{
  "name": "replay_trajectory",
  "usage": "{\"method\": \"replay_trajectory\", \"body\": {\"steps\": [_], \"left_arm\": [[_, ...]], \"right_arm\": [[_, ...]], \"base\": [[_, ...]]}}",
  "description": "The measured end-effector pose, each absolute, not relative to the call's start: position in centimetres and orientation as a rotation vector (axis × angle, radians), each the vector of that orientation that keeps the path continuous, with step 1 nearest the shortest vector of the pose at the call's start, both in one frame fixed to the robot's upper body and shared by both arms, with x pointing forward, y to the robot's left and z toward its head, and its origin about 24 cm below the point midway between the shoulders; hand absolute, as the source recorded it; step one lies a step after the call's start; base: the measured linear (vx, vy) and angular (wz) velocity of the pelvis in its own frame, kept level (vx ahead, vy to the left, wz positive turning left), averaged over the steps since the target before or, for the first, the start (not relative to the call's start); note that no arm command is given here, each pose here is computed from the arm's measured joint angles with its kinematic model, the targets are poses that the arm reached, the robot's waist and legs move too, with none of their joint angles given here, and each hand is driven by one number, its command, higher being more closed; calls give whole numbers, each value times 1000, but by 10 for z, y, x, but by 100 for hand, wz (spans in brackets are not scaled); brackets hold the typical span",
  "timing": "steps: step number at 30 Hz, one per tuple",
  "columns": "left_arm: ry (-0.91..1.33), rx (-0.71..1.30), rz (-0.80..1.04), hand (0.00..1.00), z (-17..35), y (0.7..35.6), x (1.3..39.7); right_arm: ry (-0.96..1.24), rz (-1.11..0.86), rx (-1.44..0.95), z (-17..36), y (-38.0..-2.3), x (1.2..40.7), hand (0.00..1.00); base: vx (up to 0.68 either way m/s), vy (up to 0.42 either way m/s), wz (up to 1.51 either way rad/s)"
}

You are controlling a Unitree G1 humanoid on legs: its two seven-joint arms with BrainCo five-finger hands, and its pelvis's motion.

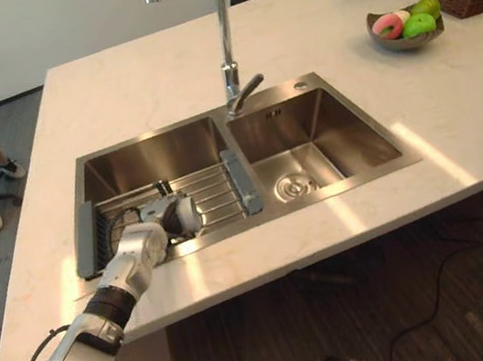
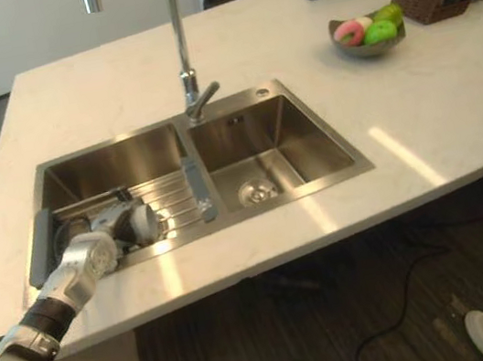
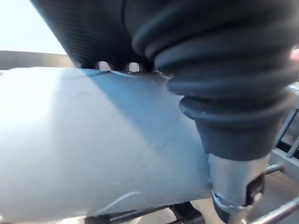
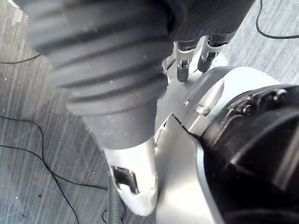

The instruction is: Walk over to the sink, pick up the cup, carry it to the dishwasher, place the cup inside the dishwasher, then close the dishwasher door

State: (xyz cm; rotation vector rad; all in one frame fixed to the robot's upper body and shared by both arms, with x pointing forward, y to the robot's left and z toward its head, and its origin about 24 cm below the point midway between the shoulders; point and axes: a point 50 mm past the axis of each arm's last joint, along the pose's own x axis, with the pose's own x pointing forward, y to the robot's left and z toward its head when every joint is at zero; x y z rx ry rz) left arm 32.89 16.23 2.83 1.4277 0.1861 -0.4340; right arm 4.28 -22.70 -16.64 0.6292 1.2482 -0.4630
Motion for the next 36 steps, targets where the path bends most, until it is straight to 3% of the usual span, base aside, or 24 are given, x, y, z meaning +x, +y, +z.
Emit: {"method": "replay_trajectory", "body": {"steps": [16,19,22,25,31,36], "left_arm": [[110,1299,-341,100,30,168,328],[45,1126,-259,100,39,175,326],[-36,652,-131,100,61,177,314],[-265,52,8,100,125,186,300],[-741,-336,215,100,195,238,250],[-670,-547,203,100,168,236,233]], "right_arm": [[1230,-459,620,-165,-231,45,0],[1219,-464,631,-165,-231,47,0],[1205,-463,657,-165,-227,50,0],[1185,-503,731,-166,-224,43,0],[1194,-581,778,-168,-226,23,0],[1202,-563,750,-167,-228,23,0]], "base": [[-18,-12,-1],[11,-22,7],[25,-33,26],[41,-35,29],[18,-55,37],[-60,-62,44]]}}
